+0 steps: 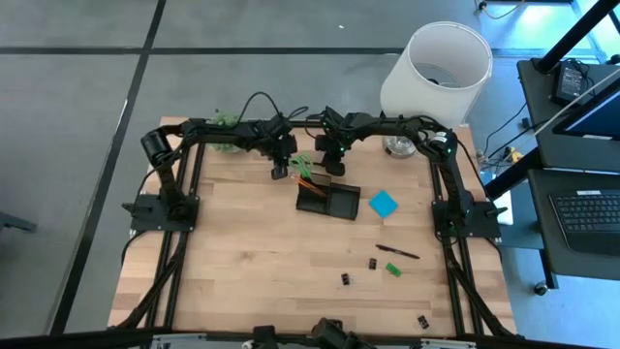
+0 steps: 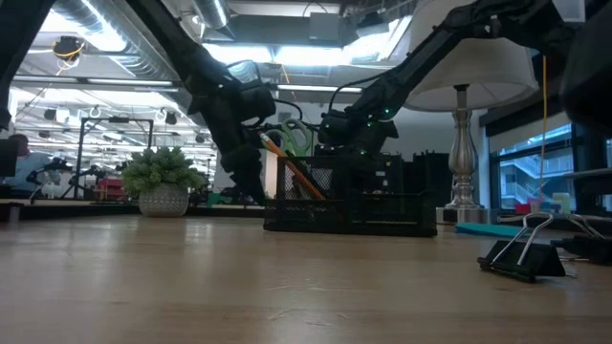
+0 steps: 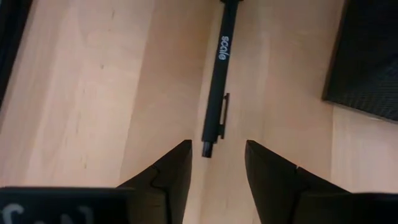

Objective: Pick and place office supplies into organizer
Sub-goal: Put the top black pen into the black organizer

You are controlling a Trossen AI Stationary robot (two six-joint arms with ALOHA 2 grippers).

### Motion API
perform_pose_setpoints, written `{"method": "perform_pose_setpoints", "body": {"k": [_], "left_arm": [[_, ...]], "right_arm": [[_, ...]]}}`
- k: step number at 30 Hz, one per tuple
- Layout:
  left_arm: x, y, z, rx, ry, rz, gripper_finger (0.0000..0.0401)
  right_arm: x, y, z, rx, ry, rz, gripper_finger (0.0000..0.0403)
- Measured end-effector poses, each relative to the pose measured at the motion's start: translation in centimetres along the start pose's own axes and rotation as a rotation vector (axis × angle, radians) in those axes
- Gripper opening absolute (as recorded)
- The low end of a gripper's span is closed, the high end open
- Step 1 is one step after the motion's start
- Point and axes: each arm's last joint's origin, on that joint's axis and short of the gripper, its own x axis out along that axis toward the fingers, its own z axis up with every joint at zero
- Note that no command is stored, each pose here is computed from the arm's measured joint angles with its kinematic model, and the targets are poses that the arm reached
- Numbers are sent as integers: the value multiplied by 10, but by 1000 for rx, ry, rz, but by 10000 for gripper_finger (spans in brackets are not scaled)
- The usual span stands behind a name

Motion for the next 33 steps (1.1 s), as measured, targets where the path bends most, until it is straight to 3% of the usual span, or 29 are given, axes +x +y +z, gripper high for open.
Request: {"method": "perform_pose_setpoints", "body": {"k": [6,20,26,33], "left_arm": [[4,-2,2,27,-17,4,159],[17,0,-3,26,40,66,143],[17,0,-3,27,40,64,111],[17,-1,-3,29,43,56,43]], "right_arm": [[1,0,1,-4,-20,16,25],[1,-1,2,13,-37,16,25],[1,-1,3,13,-37,16,25],[1,-1,3,13,-37,13,36]]}}
